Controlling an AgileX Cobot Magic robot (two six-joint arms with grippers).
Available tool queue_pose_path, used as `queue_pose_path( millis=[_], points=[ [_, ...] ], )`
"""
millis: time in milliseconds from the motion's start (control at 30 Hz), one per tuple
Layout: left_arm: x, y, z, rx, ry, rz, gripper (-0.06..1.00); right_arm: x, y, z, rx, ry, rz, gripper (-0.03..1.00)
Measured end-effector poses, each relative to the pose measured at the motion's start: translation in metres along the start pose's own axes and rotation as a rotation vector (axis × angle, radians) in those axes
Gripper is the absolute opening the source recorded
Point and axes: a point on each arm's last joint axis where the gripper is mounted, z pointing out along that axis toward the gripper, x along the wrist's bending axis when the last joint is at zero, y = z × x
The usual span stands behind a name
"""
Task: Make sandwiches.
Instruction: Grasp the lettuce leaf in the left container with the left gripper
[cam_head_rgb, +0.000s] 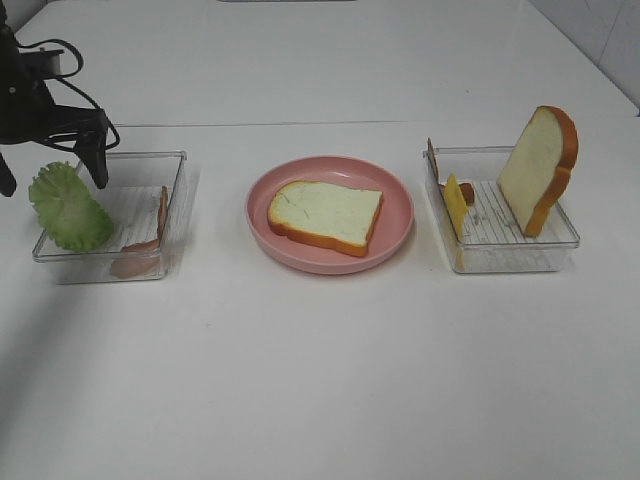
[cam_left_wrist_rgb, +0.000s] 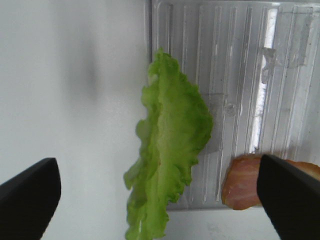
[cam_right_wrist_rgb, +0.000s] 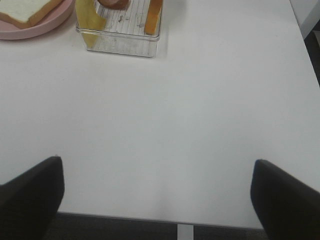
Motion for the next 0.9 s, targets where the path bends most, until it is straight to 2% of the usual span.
queue_pose_path(
  millis=[300, 433, 467, 500, 533, 633, 700, 733, 767, 800, 833, 867, 900],
  points=[
    [0.000, 0.002, 0.009, -0.006, 0.000, -0.001, 0.98, 0.000, 0.000, 0.000, 0.000, 0.000, 0.000, 0.98],
    [0.001, 0.002, 0.010, -0.004, 0.000, -0.002, 0.92, 0.000, 0.000, 0.000, 0.000, 0.000, 0.000, 0.98],
    [0.001, 0.002, 0.010, -0.004, 0.000, -0.002, 0.86, 0.000, 0.000, 0.000, 0.000, 0.000, 0.000, 0.98],
    [0.001, 0.002, 0.010, -0.004, 0.000, -0.002, 0.86, 0.000, 0.000, 0.000, 0.000, 0.000, 0.000, 0.98],
    [0.001, 0.002, 0.010, -0.004, 0.000, -0.002, 0.78, 0.000, 0.000, 0.000, 0.000, 0.000, 0.000, 0.98],
    [0.001, 0.002, 0.010, -0.004, 0.000, -0.002, 0.72, 0.000, 0.000, 0.000, 0.000, 0.000, 0.000, 0.98],
    [0.001, 0.002, 0.010, -0.004, 0.000, -0.002, 0.51, 0.000, 0.000, 0.000, 0.000, 0.000, 0.000, 0.98],
    [0.001, 0.002, 0.010, -0.004, 0.000, -0.002, 0.51, 0.000, 0.000, 0.000, 0.000, 0.000, 0.000, 0.98],
    [0.001, 0.002, 0.010, -0.004, 0.000, -0.002, 0.47, 0.000, 0.000, 0.000, 0.000, 0.000, 0.000, 0.98],
    [0.001, 0.002, 0.010, -0.004, 0.000, -0.002, 0.38, 0.000, 0.000, 0.000, 0.000, 0.000, 0.000, 0.98],
    [0.001, 0.002, 0.010, -0.004, 0.000, -0.002, 0.38, 0.000, 0.000, 0.000, 0.000, 0.000, 0.000, 0.98],
    [0.001, 0.002, 0.010, -0.004, 0.000, -0.002, 0.31, 0.000, 0.000, 0.000, 0.000, 0.000, 0.000, 0.98],
    [0.001, 0.002, 0.010, -0.004, 0.000, -0.002, 0.31, 0.000, 0.000, 0.000, 0.000, 0.000, 0.000, 0.98]
  ],
)
